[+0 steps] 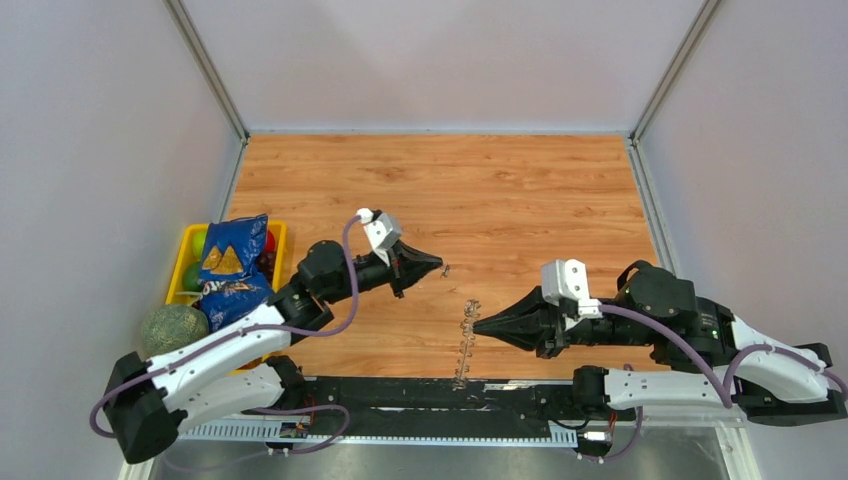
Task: Put the keys on the keyring
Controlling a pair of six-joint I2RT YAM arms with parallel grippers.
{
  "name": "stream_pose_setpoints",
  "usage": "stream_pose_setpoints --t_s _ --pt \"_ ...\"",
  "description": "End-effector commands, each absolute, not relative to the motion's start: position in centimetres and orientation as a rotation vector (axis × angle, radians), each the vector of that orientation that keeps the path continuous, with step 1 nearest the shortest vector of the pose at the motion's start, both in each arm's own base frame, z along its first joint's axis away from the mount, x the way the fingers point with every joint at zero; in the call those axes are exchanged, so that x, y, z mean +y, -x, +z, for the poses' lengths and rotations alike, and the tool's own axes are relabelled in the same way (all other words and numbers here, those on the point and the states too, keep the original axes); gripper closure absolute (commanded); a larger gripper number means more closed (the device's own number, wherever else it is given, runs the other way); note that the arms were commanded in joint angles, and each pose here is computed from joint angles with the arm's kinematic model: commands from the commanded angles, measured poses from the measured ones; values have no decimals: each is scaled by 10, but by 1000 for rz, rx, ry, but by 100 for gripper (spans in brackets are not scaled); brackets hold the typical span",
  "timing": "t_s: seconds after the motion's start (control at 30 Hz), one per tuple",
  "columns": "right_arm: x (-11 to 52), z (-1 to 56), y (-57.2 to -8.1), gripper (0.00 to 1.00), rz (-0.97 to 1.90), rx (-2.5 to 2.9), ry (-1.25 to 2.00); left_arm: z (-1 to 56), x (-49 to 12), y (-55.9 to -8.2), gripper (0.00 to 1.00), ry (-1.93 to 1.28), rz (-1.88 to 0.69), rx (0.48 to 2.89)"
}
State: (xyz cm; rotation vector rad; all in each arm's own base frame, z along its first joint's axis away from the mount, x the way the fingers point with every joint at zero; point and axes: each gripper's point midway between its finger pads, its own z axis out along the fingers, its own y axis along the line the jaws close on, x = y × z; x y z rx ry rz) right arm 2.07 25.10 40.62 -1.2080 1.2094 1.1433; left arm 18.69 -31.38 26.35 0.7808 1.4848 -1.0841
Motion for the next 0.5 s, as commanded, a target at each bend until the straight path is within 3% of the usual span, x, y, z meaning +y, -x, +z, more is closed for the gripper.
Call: stream_pose_setpoints --t_s 0.0,0.47 --pt "253 426 -23 100 1141 1165 1179 284 -294 -184 100 -748 -1022 1451" --pt "282 416 -28 100 1084 1192 1261 355 -251 -137 100 -738 -1070 1260"
